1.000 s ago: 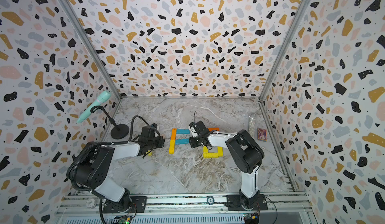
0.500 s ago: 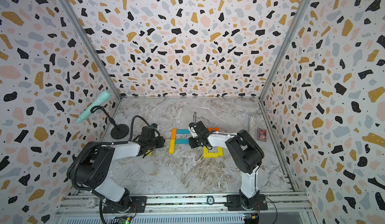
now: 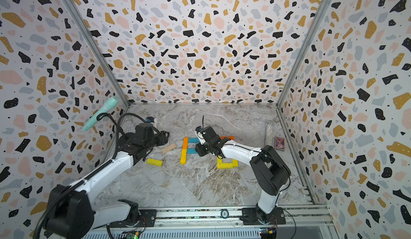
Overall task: Assemble the number 6 with building blocks
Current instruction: Assemble the building block at the center of the board, then pick up the building block from the center of the board.
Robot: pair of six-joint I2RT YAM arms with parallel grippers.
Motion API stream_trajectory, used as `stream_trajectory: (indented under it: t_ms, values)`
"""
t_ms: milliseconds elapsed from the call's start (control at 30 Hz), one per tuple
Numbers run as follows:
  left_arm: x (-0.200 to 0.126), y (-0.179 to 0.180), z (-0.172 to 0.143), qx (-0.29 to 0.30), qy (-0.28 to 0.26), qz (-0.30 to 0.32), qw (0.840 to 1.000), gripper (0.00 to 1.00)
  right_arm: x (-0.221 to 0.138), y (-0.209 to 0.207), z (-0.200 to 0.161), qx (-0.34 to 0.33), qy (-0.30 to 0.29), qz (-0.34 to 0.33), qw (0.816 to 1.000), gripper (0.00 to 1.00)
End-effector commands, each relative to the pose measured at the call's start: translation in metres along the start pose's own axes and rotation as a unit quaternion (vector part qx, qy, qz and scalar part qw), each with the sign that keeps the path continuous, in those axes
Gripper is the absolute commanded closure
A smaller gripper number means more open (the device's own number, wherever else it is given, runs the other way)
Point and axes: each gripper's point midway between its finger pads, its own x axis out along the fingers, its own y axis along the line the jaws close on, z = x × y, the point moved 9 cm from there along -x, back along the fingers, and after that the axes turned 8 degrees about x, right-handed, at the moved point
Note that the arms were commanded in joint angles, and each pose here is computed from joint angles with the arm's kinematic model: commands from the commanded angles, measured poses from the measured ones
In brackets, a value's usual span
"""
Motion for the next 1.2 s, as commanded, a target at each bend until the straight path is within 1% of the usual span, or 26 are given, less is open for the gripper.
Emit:
stream_trajectory:
  t_ms: [0,33,100,167,267,400,567,700,933,1167]
  values:
    - [-0.041,0.022,0.024,-0.021,-0.028,0.048,0.998,0.04,-0.002,0.05,0.013,-0.101,-0.033,0.039,0.994,0.44]
    - [-0.051,0.028,0.031,-0.032,-0.036,0.048,0.998,0.01,0.004,0.061,0.012,-0.124,-0.034,0.05,0.991,0.41]
    - [-0.068,0.041,0.045,-0.056,-0.047,0.031,0.997,0.01,0.018,0.087,0.011,-0.163,-0.034,0.079,0.983,0.36]
    - [-0.079,0.05,0.053,-0.069,-0.05,0.014,0.996,0.01,0.034,0.107,0.011,-0.19,-0.031,0.1,0.976,0.34]
    - [-0.089,0.055,0.057,-0.074,-0.053,0.014,0.996,0.01,0.063,0.134,0.009,-0.226,-0.02,0.107,0.968,0.31]
    - [-0.094,0.057,0.052,-0.091,-0.059,-0.005,0.994,0.01,0.101,0.15,0.002,-0.25,0.004,0.098,0.963,0.28]
    - [-0.09,0.055,0.044,-0.124,-0.07,-0.038,0.989,0.01,0.126,0.153,-0.002,-0.258,0.003,0.065,0.964,0.26]
    - [-0.089,0.056,0.04,-0.129,-0.072,-0.037,0.988,0.0,0.14,0.149,-0.007,-0.258,0.016,0.053,0.965,0.25]
    - [-0.086,0.057,0.036,-0.131,-0.07,-0.036,0.988,0.0,0.162,0.153,-0.013,-0.266,0.039,0.08,0.96,0.27]
    - [-0.082,0.058,0.038,-0.13,-0.067,-0.039,0.988,0.01,0.187,0.162,-0.016,-0.277,0.066,0.121,0.951,0.4]
